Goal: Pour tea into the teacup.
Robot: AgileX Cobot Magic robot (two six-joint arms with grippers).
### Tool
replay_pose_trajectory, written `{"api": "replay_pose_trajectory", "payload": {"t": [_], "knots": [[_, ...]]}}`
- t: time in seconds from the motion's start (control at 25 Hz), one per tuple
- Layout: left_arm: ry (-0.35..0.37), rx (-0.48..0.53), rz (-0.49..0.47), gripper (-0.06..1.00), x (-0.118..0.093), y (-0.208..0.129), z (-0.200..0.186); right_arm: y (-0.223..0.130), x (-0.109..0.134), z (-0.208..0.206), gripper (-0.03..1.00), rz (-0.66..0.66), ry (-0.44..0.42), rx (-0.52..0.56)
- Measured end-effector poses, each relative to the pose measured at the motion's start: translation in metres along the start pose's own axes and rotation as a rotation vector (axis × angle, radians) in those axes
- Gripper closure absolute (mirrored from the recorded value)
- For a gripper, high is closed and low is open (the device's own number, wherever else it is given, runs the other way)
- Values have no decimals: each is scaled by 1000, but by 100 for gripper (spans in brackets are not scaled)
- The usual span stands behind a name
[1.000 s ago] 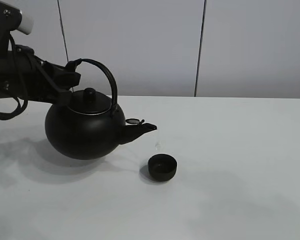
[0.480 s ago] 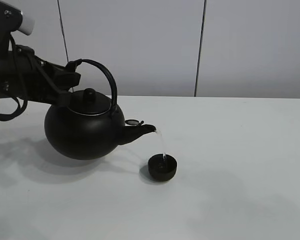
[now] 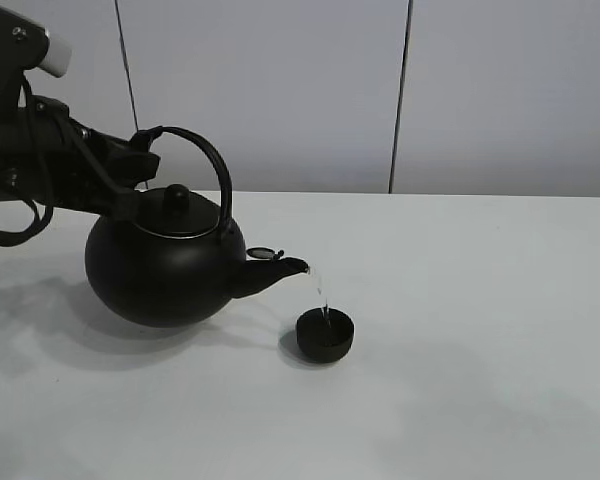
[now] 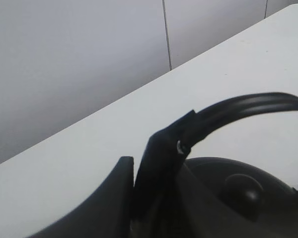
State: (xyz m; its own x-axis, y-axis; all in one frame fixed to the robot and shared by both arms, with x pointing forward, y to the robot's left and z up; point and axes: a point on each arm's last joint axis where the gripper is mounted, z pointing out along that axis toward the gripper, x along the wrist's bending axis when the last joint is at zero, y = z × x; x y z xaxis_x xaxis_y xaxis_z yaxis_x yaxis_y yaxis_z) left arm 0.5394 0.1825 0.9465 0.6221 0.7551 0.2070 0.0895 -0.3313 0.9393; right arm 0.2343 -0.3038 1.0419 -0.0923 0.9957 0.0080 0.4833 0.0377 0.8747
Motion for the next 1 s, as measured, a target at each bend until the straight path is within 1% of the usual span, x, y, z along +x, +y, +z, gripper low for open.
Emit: {"api": "replay_pose_trajectory", "payload": {"t": [0.12,0.28,0.52,0.64,1.0], "knots": [[0,-1,-5,79,0,0,0,0,0,0,43,0,0,0],[0,-3,-45,79,0,0,0,0,0,0,43,0,0,0],[-6,-49,-93,79,0,4,0,0,0,0,43,0,0,0],[-7,-55,-117,79,0,5,0,0,0,0,43,0,0,0],[-7,-56,-134,79,0,5,0,0,0,0,43,0,0,0]]}}
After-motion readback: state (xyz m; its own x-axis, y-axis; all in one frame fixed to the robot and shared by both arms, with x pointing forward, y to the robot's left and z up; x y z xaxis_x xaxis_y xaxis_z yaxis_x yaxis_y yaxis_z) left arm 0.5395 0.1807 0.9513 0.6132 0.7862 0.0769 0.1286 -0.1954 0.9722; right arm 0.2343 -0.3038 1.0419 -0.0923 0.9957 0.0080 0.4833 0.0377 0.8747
